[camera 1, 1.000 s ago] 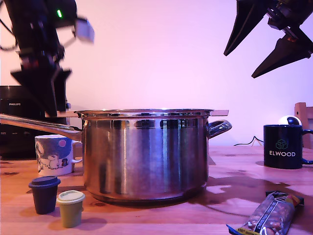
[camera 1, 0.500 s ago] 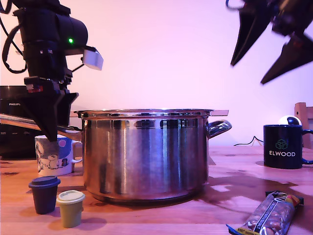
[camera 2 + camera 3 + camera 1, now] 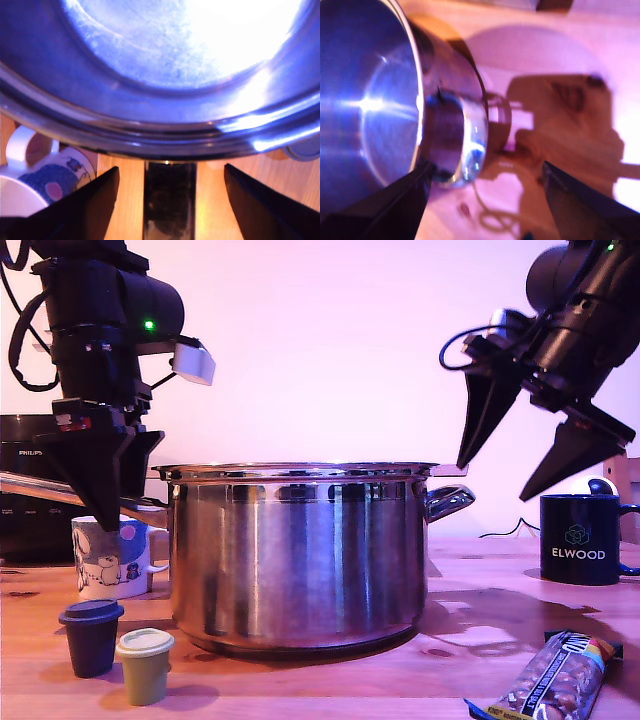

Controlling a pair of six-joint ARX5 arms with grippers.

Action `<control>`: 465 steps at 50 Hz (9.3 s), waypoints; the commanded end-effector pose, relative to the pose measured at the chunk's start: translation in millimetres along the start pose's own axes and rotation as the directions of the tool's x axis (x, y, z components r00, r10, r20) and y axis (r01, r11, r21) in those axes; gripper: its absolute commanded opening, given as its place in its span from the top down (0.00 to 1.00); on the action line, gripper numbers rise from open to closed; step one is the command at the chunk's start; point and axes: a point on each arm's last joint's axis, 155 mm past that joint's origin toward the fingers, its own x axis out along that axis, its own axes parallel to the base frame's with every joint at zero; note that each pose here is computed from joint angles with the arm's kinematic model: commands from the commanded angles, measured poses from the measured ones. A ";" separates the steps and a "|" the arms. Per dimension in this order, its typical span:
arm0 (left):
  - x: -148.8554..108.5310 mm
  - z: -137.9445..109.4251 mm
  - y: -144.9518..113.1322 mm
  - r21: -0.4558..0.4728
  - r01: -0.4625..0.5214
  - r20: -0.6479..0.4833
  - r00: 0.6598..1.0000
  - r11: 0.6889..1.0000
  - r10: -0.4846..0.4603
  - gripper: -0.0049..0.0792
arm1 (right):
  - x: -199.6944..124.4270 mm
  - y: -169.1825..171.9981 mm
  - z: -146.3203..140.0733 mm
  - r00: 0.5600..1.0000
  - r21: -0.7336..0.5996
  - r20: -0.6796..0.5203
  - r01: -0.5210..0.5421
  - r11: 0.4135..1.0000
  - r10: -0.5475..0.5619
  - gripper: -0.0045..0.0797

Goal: Pick up the large pot with both hands and place it on the shelf behind you

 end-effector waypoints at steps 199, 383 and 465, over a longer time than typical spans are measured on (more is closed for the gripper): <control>20.6 9.6 -43.0 -0.159 0.145 -0.050 0.987 0.977 -0.155 0.42 | 58.2 -16.4 -10.2 0.978 -0.081 -0.150 0.132 0.988 -0.143 0.96; -140.2 65.6 51.2 -0.239 -0.160 0.143 0.970 0.958 0.198 0.97 | -72.4 87.3 91.8 0.999 -0.226 0.027 0.032 0.974 -0.027 0.96; -214.5 93.6 125.0 -0.352 -0.332 0.387 0.800 0.875 0.459 0.97 | -102.0 115.3 148.0 0.967 -0.282 0.252 0.041 0.958 0.033 0.96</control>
